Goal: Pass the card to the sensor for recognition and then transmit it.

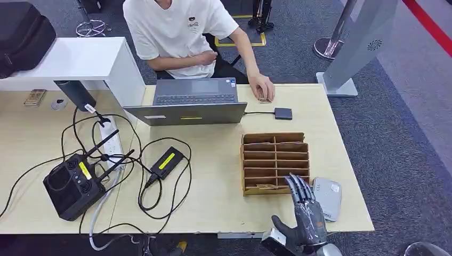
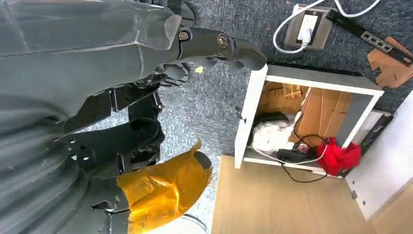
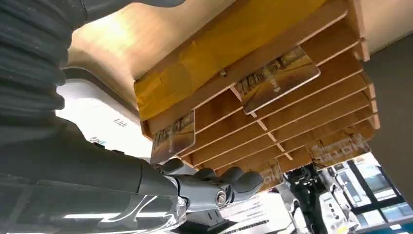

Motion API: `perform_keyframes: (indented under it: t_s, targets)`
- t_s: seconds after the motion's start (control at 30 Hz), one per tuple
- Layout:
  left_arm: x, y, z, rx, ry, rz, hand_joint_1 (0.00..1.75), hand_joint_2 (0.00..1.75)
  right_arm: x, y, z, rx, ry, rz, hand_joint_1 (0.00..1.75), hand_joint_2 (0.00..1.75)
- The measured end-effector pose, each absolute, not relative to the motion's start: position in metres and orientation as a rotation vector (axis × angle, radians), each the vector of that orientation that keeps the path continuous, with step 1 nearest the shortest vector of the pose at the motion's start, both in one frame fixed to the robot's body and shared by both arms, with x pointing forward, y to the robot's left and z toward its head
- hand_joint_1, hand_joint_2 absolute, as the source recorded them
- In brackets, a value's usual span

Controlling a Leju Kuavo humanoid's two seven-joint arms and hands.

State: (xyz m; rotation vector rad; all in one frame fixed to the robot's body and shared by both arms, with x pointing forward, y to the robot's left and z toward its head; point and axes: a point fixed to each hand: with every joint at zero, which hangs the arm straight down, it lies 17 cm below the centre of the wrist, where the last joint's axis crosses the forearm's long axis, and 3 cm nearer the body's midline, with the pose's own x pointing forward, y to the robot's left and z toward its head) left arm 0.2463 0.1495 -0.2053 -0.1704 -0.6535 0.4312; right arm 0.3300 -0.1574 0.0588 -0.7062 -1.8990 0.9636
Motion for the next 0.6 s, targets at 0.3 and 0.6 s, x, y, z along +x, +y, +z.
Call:
perform_keyframes:
  t_s: [0.3, 0.6]
  targets:
    - [0.245, 0.150, -0.206, -0.169, -0.651, 0.440, 0.00, 1.75, 0.331, -0.152, 0.056, -0.758, -1.908, 1.023, 0.00, 1.75]
    - [0.244, 0.149, -0.206, -0.167, -0.646, 0.448, 0.00, 1.75, 0.344, -0.176, 0.083, -0.933, -1.952, 1.004, 0.00, 1.75]
